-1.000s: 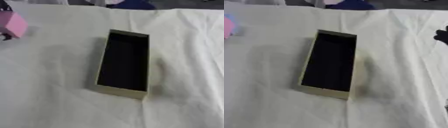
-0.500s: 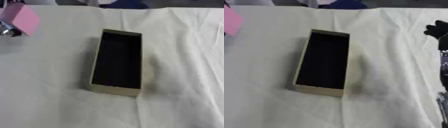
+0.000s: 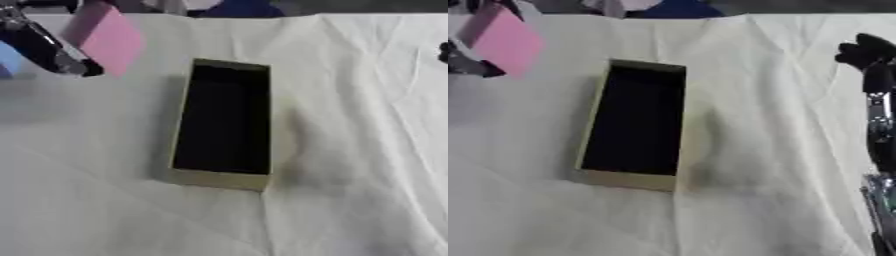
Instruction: Pick up objects on the table and place them in the box.
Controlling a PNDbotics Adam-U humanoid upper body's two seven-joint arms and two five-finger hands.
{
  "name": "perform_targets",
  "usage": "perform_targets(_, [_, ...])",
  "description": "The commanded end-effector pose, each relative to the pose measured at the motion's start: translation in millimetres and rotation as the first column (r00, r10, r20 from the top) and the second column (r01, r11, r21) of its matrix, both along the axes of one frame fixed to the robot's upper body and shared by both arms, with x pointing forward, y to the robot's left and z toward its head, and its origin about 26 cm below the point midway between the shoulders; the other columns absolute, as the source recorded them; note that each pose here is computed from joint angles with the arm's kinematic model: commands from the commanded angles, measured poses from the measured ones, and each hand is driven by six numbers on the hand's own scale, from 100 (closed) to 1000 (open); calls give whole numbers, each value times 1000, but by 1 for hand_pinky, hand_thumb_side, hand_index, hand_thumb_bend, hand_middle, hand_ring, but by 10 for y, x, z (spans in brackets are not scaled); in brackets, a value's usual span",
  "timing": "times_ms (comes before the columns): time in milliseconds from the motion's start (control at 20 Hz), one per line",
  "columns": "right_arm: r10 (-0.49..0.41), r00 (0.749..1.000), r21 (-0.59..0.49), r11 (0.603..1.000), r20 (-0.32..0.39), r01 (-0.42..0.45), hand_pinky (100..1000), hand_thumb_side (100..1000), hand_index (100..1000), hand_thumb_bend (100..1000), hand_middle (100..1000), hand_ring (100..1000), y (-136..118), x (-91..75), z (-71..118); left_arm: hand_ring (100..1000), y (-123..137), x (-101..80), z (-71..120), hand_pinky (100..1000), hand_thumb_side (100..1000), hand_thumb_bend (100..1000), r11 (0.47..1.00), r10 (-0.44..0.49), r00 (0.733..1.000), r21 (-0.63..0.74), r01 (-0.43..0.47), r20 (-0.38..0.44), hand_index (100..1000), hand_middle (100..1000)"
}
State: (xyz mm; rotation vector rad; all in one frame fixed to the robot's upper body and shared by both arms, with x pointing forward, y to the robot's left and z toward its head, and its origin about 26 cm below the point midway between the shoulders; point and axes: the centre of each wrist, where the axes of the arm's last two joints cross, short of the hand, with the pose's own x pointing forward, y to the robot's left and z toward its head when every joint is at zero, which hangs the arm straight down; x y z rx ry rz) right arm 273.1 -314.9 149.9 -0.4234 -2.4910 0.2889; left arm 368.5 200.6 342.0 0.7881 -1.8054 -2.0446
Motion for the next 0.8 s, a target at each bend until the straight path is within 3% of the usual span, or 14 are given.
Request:
perform_targets(50, [3,1000,-25,1000,31,-3,829,840,838,100,624,805,-38,-7,112,550,-235,-64,69,479,100,124,997,-72,997,6,72,13,620,506])
perform_targets(450, [-23,998,-6,1000,51,24,829,830,838,100,626,805,-84,-7,145,558,-814,-66,-121,493,100,154,980,-189,982,67,189,1,627,517])
perform_targets(800, [-36,998,0,999,46,36,829,834,838,100,625,805,-88,-13,134,558,-976,-23,-327,493,100,161,977,-187,982,101,186,2,629,517])
